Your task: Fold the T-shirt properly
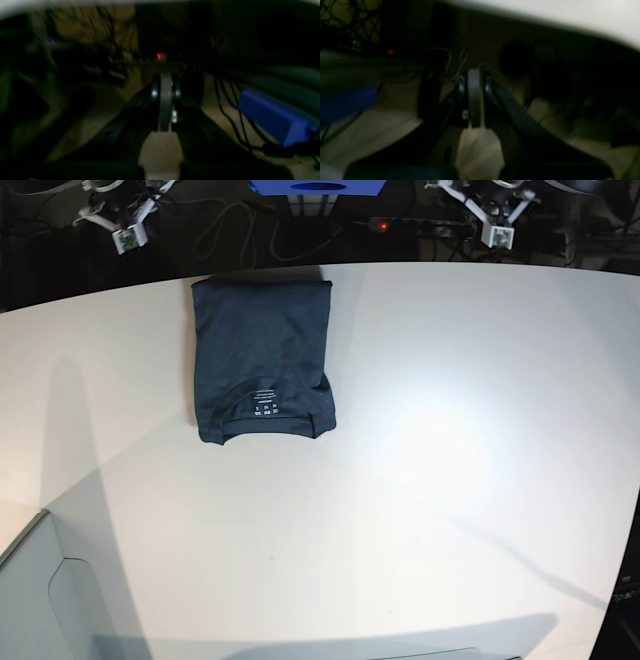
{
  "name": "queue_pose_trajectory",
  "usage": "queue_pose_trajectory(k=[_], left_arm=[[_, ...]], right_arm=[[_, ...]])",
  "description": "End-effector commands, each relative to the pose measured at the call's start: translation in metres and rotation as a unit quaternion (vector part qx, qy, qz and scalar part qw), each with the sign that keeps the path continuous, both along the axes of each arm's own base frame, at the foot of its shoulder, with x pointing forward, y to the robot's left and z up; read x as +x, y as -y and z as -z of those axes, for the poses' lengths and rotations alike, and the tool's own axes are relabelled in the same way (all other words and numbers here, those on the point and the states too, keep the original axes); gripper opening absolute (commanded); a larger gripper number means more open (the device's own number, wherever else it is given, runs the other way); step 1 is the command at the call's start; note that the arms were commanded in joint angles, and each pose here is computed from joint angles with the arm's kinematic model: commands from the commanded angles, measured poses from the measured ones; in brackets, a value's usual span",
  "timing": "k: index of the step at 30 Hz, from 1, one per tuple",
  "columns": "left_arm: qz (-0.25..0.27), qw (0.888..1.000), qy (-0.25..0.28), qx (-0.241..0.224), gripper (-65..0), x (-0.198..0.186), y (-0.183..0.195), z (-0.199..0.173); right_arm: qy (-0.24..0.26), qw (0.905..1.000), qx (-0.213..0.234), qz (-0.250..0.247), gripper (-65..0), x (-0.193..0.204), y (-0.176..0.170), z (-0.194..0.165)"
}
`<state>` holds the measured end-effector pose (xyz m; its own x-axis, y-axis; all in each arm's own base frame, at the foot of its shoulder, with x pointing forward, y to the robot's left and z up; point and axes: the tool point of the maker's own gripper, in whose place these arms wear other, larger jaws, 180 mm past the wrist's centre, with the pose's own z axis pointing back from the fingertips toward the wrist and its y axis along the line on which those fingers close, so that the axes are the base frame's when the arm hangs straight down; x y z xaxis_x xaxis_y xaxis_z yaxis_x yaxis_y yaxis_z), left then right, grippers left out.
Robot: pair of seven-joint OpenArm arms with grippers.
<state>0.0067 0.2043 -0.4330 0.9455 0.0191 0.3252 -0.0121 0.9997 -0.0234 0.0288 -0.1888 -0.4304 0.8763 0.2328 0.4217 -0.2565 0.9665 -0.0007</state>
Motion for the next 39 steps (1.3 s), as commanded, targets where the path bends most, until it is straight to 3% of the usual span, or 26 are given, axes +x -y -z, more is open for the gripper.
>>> queue_pose_trajectory(k=[1,6,9,15,19,25,29,33,36,39], left_arm=[[-0.012,1.0,-0.023,-0.006,-65.0,-0.017,-0.001,0.01],[-0.049,0.996,-0.06,-0.049,-65.0,-0.047,0.014,0.075],[-0.068,0.994,-0.056,-0.068,-65.0,-0.058,0.021,0.112],[-0.089,0.988,-0.088,-0.089,-65.0,-0.084,0.033,0.168],[-0.115,0.984,-0.102,-0.088,-65.0,-0.085,0.033,0.192],[-0.133,0.982,-0.113,-0.077,-65.0,-0.084,0.02,0.205],[-0.115,0.984,-0.119,-0.074,-65.0,-0.084,0.021,0.206],[-0.08,0.988,-0.128,-0.037,-65.0,-0.088,0.01,0.207],[-0.074,0.988,-0.131,-0.023,-65.0,-0.09,0.007,0.208],[-0.075,0.988,-0.131,-0.024,-65.0,-0.09,0.009,0.208]], right_arm=[[-0.01,0.9998,0.015,0.007,-64.9,-0.009,-0.004,0.008],[-0.08,0.9935,0.078,0.021,-64.9,-0.031,-0.026,0.07],[-0.119,0.9866,0.112,0.009,-64.9,-0.041,-0.04,0.102],[-0.094,0.9779,0.178,0.054,-65.0,-0.044,-0.057,0.137],[-0.095,0.9715,0.195,0.095,-65.0,-0.041,-0.051,0.161],[-0.079,0.9742,0.102,0.185,-65.0,-0.056,-0.009,0.192],[-0.077,0.9815,-0.012,0.175,-65.0,-0.068,0.012,0.205],[-0.078,0.9807,-0.109,0.142,-65.0,-0.075,0.016,0.207],[-0.073,0.981,-0.135,0.119,-65.0,-0.074,0.006,0.207],[-0.074,0.9843,-0.12,0.105,-65.0,-0.073,-0.015,0.209]])
